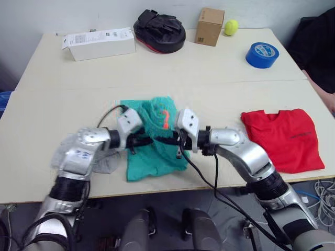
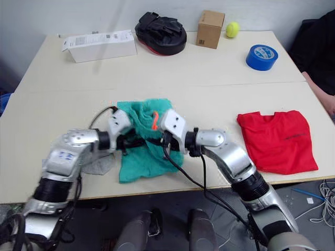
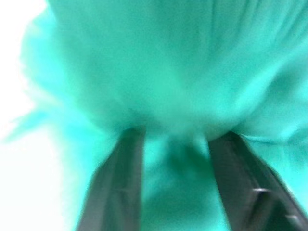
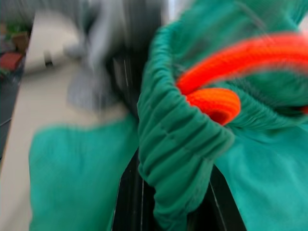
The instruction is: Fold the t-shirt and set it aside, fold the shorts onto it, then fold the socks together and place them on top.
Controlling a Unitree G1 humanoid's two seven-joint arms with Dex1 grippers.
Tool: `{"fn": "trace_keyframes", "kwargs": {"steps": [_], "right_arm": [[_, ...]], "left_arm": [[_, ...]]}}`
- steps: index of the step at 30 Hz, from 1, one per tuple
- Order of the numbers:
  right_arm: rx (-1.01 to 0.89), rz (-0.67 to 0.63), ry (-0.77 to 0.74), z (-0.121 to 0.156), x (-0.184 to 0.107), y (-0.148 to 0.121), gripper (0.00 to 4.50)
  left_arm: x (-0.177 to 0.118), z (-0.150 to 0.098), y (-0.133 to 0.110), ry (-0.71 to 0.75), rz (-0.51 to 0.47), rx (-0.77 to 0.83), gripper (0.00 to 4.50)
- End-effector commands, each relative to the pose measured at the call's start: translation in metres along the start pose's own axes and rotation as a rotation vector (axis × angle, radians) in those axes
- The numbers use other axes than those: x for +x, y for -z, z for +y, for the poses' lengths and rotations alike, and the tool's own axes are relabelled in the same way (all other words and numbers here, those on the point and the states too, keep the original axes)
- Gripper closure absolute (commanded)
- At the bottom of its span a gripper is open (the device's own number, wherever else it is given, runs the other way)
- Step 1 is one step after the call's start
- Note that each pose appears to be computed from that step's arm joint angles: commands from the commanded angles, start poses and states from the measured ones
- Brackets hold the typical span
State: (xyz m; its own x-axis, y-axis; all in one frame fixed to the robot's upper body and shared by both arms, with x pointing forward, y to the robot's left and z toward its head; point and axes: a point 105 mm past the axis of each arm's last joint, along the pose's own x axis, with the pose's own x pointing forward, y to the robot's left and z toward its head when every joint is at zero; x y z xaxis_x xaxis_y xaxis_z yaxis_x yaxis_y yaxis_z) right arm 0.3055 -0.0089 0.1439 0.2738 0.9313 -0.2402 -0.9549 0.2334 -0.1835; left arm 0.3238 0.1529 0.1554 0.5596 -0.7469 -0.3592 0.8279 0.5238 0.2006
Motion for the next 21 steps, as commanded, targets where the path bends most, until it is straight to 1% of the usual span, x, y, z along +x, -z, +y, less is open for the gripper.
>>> {"fn": "trace_keyframes", "kwargs": {"steps": [1, 2, 3, 6, 9, 11, 14, 18, 21], "right_arm": [[-0.099, -0.038, -0.038, 0.002, 0.007, -0.017, 4.5], [-0.115, -0.028, -0.05, 0.002, 0.009, -0.014, 4.5], [-0.124, -0.022, -0.066, 0.004, 0.01, -0.013, 4.22], [-0.116, -0.044, -0.137, 0.013, 0.015, -0.015, 3.32], [-0.062, -0.129, -0.246, 0.027, 0.012, -0.031, 2.28], [-0.025, -0.162, -0.284, 0.028, 0.006, -0.04, 1.55], [0.002, -0.175, -0.304, 0.023, -0.003, -0.047, 0.49], [0.07, -0.197, -0.267, 0.005, -0.03, -0.058, 0.49], [0.096, -0.197, -0.232, -0.004, -0.046, -0.06, 0.49]], "left_arm": [[-0.031, -0.012, -0.013, 0.04, -0.04, -0.001, 1.09], [-0.04, -0.011, -0.012, 0.031, -0.032, -0.012, 0.8], [-0.047, -0.01, -0.011, 0.018, -0.025, -0.021, 0.44], [-0.061, -0.004, -0.005, -0.039, 0.011, -0.028, 0.43], [-0.067, 0.006, -0.002, -0.096, 0.019, -0.029, 0.43], [-0.068, 0.011, -0.006, -0.116, 0.008, -0.021, 0.43], [-0.063, 0.013, -0.013, -0.108, -0.013, -0.004, 0.43], [-0.051, 0.008, -0.042, -0.032, -0.097, 0.014, 0.43], [-0.046, 0.006, -0.07, 0.024, -0.2, -0.016, 0.43]]}}
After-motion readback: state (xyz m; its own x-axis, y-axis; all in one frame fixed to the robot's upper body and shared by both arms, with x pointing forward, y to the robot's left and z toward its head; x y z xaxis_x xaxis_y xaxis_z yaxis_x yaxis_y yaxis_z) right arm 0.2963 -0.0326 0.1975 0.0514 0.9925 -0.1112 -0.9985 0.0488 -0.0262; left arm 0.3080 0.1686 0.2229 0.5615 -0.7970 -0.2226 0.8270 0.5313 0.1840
